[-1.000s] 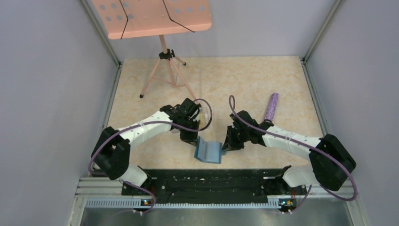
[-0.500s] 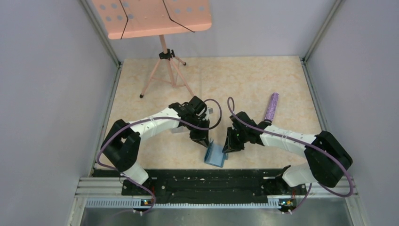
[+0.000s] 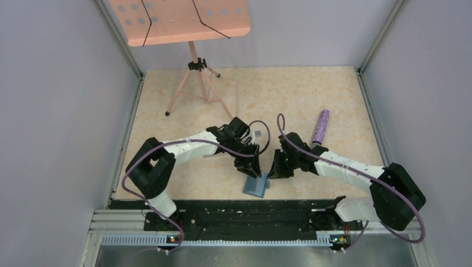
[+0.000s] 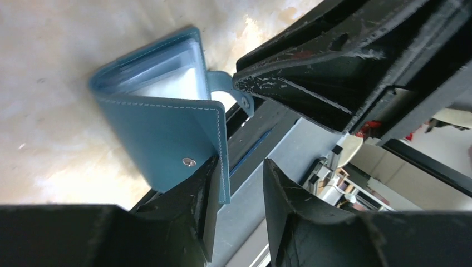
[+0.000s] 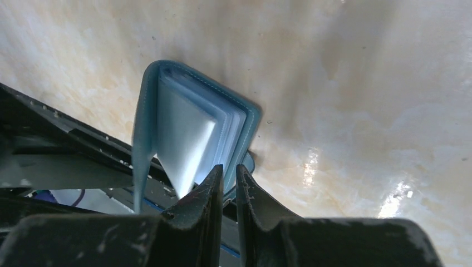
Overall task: Put the credit cards into the card holder
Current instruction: Close the card holder at the corner of the board.
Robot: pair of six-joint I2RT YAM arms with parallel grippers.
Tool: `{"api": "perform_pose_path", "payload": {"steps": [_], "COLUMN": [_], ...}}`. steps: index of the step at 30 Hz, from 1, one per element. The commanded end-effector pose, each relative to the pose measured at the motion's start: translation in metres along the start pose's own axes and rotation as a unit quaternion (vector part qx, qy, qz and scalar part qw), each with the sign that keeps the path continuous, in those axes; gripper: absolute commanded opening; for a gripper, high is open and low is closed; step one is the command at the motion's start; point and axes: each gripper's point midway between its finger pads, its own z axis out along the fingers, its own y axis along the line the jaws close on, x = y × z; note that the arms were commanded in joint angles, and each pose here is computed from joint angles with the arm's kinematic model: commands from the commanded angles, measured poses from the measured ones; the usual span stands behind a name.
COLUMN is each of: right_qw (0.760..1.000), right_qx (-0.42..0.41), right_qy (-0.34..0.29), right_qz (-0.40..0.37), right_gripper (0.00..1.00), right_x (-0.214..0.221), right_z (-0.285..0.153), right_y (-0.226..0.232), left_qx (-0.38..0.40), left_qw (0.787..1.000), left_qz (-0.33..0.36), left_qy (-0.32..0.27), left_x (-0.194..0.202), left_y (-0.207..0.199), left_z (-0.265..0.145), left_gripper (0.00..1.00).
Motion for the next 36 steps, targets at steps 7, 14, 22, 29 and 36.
{"api": "perform_pose_path", "payload": {"steps": [7,14,22,29,36], "right_qw": [0.999,0.999,0.997,0.998,0.999], "right_qx": [-0.006,-0.045,-0.076,-0.065,-0.017], "right_qy": [-0.031,-0.024,-0.013,0.000,0.009], "right_qz": [0.016,0.003,0.005,0.017,0.034], "right_gripper": [0.14,0.13,0.07,0.05,0.02], "right_x": [-0.009,-0.009,-0.014,-0.011,0.001], "right_z": [-0.017,-0.015,0.001,0.025,0.036], "right_y": [-0.003,0.010,0.024,0.013,-0.014], "left_qx": [0.066,0.066,0.057,0.062,0.077], "left_qw": [0.997,0.997,0.997,0.998,0.997], "left_qz": [-0.007,-0.018,-0.018,-0.003,0.021], "left_qy": [0.042,0.045,0.045,0.025,-0.001], "left_x": [0.010,0.016,0.021,0.019,0.013], "left_y": [-0.004,0.008,0.015,0.008,-0.012], "left_z": [0.038,0.047,0.047,0.040,0.026], "left_gripper": [0.49,0.37,0.25,0.32,0.43]}}
